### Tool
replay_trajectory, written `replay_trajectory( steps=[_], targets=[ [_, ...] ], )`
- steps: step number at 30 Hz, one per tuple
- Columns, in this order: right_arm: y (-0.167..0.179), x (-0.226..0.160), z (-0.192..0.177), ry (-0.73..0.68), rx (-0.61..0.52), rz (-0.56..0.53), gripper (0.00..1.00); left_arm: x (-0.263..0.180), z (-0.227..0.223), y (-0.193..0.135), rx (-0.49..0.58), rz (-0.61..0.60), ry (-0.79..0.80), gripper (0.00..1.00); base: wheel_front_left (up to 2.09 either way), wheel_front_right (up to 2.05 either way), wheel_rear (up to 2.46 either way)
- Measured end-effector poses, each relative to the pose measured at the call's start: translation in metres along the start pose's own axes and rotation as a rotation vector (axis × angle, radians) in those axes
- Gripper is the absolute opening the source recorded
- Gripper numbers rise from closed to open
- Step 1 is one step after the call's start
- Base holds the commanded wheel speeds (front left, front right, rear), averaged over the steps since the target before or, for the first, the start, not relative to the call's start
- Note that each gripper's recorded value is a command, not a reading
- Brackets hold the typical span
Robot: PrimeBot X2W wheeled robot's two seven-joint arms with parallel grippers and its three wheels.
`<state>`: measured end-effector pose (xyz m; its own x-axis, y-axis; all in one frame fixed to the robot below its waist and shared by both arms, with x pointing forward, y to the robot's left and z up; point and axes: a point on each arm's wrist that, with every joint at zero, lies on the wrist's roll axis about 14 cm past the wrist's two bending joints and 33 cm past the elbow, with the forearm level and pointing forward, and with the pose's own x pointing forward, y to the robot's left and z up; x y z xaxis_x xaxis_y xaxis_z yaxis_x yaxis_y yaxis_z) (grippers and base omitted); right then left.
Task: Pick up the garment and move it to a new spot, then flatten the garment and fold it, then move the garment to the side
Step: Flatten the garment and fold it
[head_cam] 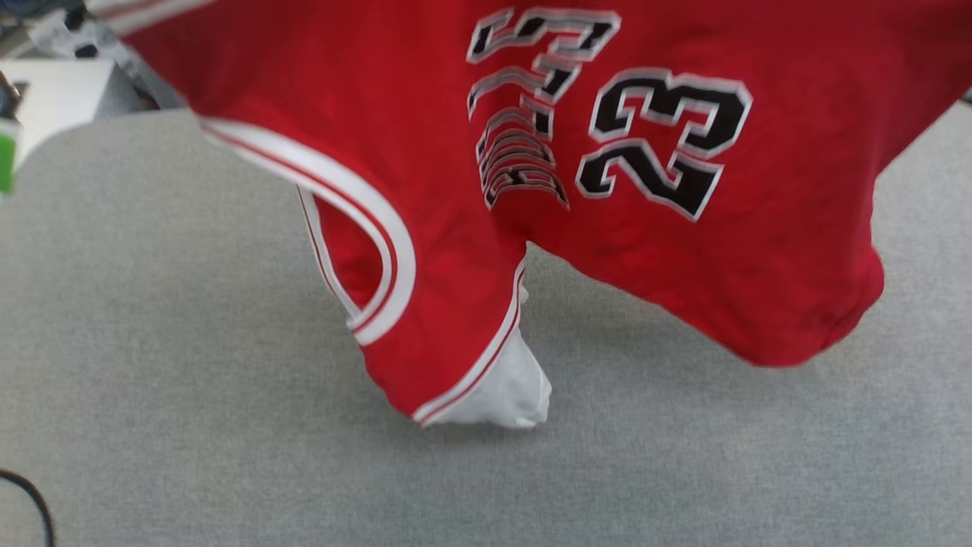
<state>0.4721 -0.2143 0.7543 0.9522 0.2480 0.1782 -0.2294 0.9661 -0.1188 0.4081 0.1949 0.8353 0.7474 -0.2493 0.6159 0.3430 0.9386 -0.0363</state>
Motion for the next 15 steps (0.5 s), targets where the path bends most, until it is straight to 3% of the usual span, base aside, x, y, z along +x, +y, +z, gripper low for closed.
replay_trajectory(
  steps=[6, 15],
  targets=[
    [-0.021, 0.042, 0.001, -0.067, -0.017, -0.046, 0.00, 0.042, -0.025, 0.024, 0.071, -0.018, 0.038, 0.00, 0.00, 0.00, 0.00],
    [-0.044, 0.119, -0.036, -0.082, -0.043, -0.088, 0.00, 0.103, -0.093, 0.059, 0.165, -0.025, 0.097, 0.00, 0.00, 0.00, 0.00]
  ],
)
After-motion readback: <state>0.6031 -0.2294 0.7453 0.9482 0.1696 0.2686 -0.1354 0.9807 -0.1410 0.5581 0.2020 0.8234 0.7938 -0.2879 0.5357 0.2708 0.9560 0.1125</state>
